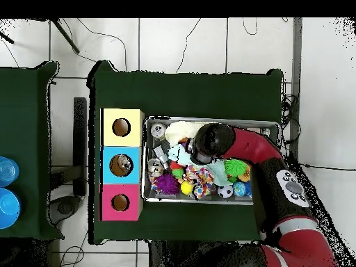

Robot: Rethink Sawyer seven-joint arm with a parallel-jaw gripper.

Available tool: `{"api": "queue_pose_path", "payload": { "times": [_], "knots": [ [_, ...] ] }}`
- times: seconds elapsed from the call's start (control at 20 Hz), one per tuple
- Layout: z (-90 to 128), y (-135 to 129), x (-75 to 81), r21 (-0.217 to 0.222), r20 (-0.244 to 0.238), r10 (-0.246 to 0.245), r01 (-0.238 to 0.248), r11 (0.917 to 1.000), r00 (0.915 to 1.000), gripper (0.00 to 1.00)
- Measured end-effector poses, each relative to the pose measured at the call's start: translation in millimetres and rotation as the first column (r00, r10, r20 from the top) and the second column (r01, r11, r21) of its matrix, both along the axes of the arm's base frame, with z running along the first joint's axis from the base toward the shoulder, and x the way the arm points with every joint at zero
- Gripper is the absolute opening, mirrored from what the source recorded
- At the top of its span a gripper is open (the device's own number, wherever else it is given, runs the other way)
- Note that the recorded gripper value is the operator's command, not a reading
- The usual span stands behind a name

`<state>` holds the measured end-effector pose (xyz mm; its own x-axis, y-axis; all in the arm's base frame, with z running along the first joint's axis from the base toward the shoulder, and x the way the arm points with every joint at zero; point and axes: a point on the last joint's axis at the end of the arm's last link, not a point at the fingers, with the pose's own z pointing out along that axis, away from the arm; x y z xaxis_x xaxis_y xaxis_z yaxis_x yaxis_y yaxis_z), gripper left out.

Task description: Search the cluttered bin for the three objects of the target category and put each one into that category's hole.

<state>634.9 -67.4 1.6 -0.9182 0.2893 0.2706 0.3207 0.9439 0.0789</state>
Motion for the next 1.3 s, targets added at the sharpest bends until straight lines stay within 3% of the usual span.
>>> {"api": "queue_pose_path", "payload": {
  "times": [0.2,0.4,0.7,1.0,1.3],
  "knots": [
    [18,6,-1.4,0.005,-0.050,0.020,-0.020,0.9998,0.9985,1.00],
    [51,15,0.8,0.004,-0.098,0.046,-0.046,0.9989,0.9941,1.00],
    [79,26,4.8,-0.004,-0.091,0.063,-0.064,0.9980,0.9938,1.00],
    [71,35,3.7,-0.004,-0.081,0.076,-0.076,0.9971,0.9938,1.00],
    [30,43,5.0,-0.014,0.010,0.076,-0.076,0.9970,0.9970,1.00]
  ]
}}
